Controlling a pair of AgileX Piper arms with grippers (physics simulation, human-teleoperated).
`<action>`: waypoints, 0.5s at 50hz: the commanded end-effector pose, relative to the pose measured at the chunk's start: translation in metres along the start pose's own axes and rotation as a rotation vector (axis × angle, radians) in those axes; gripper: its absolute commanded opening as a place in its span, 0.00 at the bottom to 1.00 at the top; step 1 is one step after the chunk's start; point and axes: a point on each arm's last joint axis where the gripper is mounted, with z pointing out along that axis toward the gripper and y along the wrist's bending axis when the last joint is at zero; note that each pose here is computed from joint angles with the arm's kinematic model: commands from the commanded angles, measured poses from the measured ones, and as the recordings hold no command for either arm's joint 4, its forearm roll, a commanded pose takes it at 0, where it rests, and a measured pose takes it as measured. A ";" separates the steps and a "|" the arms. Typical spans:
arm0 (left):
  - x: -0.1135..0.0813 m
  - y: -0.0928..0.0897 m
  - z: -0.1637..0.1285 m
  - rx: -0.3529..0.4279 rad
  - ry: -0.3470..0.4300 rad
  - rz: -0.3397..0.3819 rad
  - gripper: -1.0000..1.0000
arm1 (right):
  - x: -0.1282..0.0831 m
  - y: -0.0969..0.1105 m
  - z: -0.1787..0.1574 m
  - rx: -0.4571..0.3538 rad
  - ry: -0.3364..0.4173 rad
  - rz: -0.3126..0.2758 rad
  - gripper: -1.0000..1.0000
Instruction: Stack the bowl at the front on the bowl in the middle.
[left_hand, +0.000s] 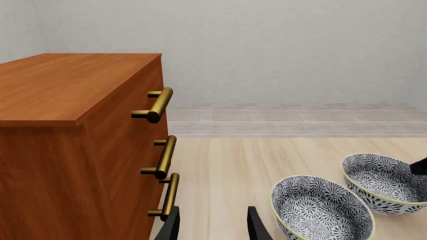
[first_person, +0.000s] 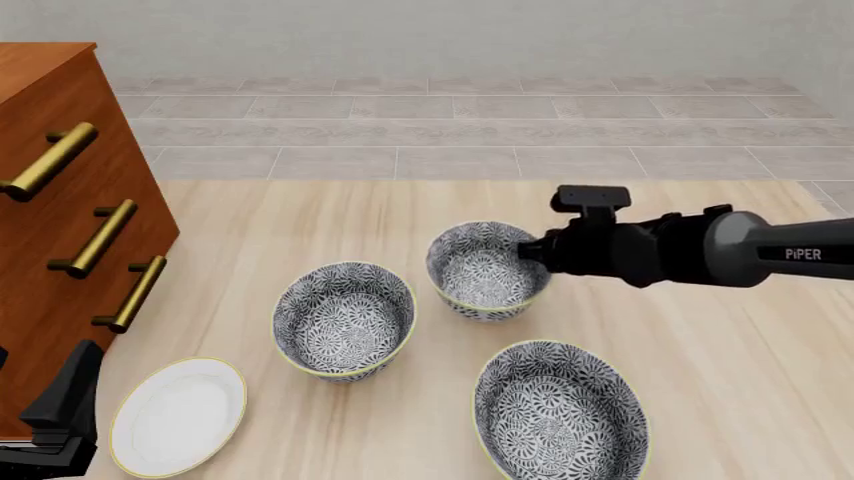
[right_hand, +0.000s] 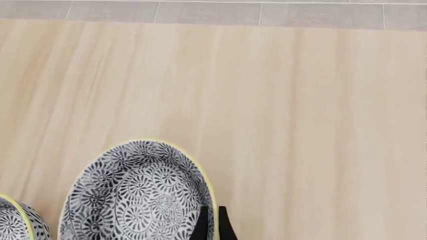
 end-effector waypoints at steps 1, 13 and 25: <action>0.000 0.000 0.000 0.000 0.000 0.000 1.00 | -0.007 -0.004 -0.003 0.007 -0.016 -0.003 0.00; 0.000 0.000 0.000 0.000 0.000 0.000 1.00 | -0.031 -0.006 -0.022 0.008 -0.083 -0.008 0.00; 0.000 0.000 0.000 0.000 0.000 0.000 1.00 | -0.073 0.010 -0.082 -0.018 -0.167 -0.039 0.00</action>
